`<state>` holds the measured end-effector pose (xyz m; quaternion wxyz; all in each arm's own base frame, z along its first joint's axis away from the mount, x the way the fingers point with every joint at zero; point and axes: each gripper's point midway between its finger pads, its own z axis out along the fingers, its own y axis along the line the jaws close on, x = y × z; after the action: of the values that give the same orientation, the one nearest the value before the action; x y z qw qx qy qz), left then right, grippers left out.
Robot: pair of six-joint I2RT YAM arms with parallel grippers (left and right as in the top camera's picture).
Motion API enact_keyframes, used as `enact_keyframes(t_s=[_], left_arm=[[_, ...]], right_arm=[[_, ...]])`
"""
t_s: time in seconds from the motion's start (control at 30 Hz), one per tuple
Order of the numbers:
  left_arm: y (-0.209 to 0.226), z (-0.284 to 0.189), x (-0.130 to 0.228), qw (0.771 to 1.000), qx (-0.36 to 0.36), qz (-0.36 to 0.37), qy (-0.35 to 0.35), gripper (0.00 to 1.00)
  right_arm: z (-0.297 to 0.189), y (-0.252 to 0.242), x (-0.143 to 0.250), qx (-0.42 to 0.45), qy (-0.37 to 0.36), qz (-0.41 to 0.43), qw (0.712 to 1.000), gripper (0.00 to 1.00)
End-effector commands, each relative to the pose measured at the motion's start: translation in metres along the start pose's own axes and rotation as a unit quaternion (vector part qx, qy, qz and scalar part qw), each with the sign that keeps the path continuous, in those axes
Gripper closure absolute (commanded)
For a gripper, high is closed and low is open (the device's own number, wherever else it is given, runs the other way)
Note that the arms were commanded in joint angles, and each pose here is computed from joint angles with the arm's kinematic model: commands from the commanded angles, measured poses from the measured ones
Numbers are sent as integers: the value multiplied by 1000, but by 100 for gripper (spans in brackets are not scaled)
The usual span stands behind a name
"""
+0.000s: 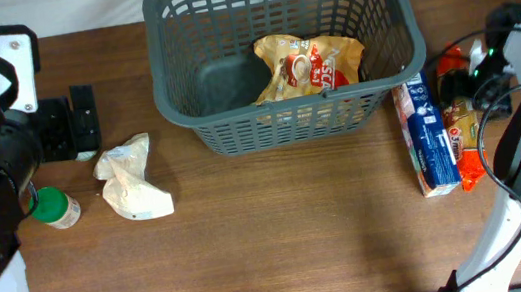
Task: Pack container
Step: 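Grasp the red-capped breadstick package with the right gripper, then place the breadstick package into the basket and withdraw right gripper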
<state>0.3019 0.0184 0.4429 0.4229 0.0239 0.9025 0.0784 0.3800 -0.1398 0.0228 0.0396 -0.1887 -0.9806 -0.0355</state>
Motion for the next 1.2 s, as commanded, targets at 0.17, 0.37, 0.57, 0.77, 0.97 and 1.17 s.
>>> enact_keyframes(t_s=[0.17,0.37,0.57,0.77,0.97,1.17], left_arm=[[4,-3,0,1000,-8,-2,-3,1],[4,-3,0,1000,-8,-2,-3,1],[4,-3,0,1000,-8,-2,-3,1],[4,-3,0,1000,-8,-2,-3,1],[4,-3,0,1000,-8,-2,-3,1],[4,-3,0,1000,-8,-2,-3,1]], right_arm=[[13,3,17,-8,18,6,1000,96],[-85,7,-6,-7,-79,4,997,96],[-273,27,-7,-25,-302,2,953,96],[-419,98,53,-42,-493,-164,853,96],[-449,208,129,-21,-534,-467,705,96],[-407,295,147,31,-487,-687,539,96]])
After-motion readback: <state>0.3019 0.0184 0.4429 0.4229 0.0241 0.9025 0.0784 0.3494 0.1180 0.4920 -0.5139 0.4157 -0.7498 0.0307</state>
